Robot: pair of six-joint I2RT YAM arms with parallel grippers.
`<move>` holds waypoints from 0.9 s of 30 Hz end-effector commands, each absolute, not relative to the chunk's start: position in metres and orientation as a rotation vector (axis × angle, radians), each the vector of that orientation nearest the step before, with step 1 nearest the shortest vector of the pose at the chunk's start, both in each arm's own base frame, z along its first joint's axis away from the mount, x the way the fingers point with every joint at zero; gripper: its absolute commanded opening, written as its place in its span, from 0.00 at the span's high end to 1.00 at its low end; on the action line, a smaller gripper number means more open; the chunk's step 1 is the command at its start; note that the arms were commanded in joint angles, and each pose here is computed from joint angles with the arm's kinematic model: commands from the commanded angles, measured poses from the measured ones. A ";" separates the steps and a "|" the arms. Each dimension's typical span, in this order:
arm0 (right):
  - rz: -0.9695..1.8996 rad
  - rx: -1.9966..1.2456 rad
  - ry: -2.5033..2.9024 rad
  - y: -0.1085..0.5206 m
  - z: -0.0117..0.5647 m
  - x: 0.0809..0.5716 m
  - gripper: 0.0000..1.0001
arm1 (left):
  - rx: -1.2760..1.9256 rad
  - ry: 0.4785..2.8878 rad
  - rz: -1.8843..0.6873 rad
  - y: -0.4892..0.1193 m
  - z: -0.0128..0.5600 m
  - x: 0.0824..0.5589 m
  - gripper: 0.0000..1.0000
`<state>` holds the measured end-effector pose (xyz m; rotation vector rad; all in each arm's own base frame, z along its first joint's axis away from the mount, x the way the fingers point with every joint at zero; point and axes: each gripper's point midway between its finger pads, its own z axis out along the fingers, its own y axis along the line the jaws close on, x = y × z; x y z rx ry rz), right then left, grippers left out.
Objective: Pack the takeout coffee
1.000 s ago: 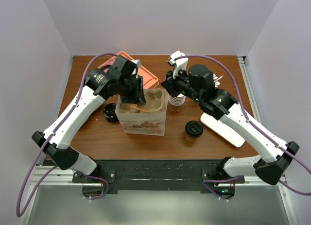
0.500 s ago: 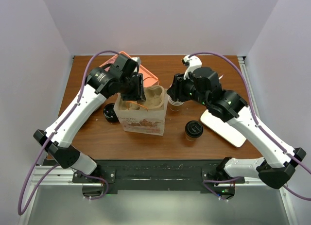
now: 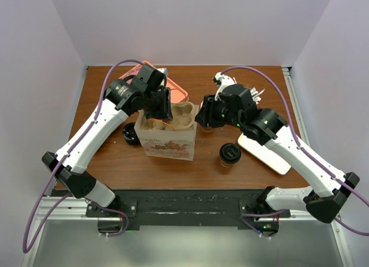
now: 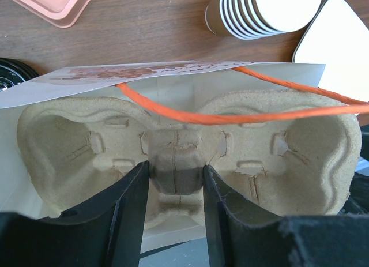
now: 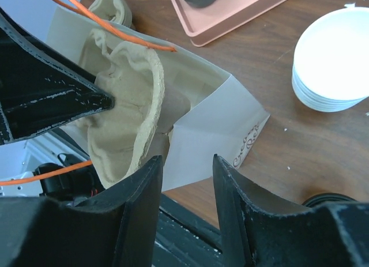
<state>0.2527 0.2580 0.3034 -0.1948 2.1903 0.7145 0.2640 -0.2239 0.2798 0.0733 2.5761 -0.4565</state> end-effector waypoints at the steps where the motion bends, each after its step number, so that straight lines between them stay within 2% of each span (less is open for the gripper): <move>1: 0.783 -0.183 2.195 0.268 0.305 0.251 0.57 | 0.117 2.529 -0.466 -0.226 0.293 0.268 0.89; 18: 0.802 -0.185 2.216 0.278 0.292 0.253 0.60 | 0.133 2.535 -0.457 -0.228 0.294 0.271 0.90; 21: 0.793 -0.187 2.220 0.277 0.289 0.253 0.69 | 0.133 2.535 -0.452 -0.227 0.295 0.271 0.90; 23: 0.788 -0.187 2.222 0.277 0.288 0.254 0.82 | 0.131 2.536 -0.444 -0.226 0.296 0.271 0.90; 27: 0.789 -0.194 2.224 0.277 0.288 0.253 0.99 | 0.134 2.531 -0.430 -0.224 0.298 0.272 0.90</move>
